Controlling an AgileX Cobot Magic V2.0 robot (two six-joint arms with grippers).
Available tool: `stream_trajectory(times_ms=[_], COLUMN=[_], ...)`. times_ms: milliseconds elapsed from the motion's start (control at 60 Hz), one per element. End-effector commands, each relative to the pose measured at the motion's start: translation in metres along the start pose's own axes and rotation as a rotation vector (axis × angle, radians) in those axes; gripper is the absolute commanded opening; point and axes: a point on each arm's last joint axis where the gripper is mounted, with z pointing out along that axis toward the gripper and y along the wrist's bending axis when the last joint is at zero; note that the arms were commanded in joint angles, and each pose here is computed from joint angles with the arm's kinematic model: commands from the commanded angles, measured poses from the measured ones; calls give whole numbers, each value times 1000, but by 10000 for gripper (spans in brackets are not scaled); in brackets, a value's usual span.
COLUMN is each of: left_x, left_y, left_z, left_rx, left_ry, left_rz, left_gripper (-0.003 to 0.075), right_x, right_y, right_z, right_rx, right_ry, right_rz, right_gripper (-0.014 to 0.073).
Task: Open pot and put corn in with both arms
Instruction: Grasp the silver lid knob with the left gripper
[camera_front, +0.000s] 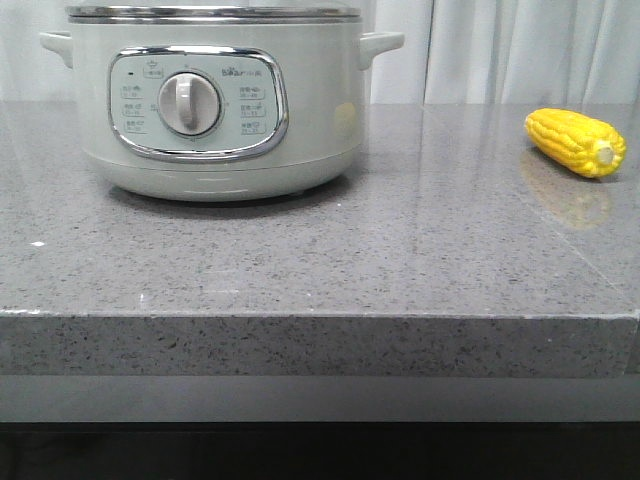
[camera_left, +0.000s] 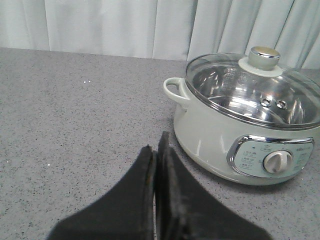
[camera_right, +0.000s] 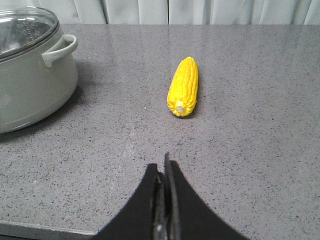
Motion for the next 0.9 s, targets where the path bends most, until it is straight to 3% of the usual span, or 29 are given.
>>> stream_trajectory(times_ms=[0, 50, 167, 250, 367, 533, 883], left_x=[-13, -13, -13, -13, -14, -21, -53], left_y=[1, 2, 4, 4, 3, -8, -58], left_z=[0, 0, 0, 0, 5, 28, 109], left_rx=[-14, -33, -48, -48, -39, 82, 300], left_ry=[-85, -84, -85, -85, -79, -80, -51], left_rz=[24, 50, 70, 70, 61, 85, 124], left_gripper=[38, 120, 389, 514, 524, 522, 521], right_x=[-13, -13, -13, -13, -13, -15, -15], right_y=[0, 0, 0, 0, 0, 0, 0], right_z=[1, 1, 1, 1, 1, 0, 0], right_rx=[9, 9, 9, 9, 9, 8, 8], right_ry=[-78, -76, -76, -76, -79, -93, -102], right_rz=[-11, -11, -11, -11, -11, -11, -11], right_gripper=[16, 127, 431, 552, 577, 574, 574])
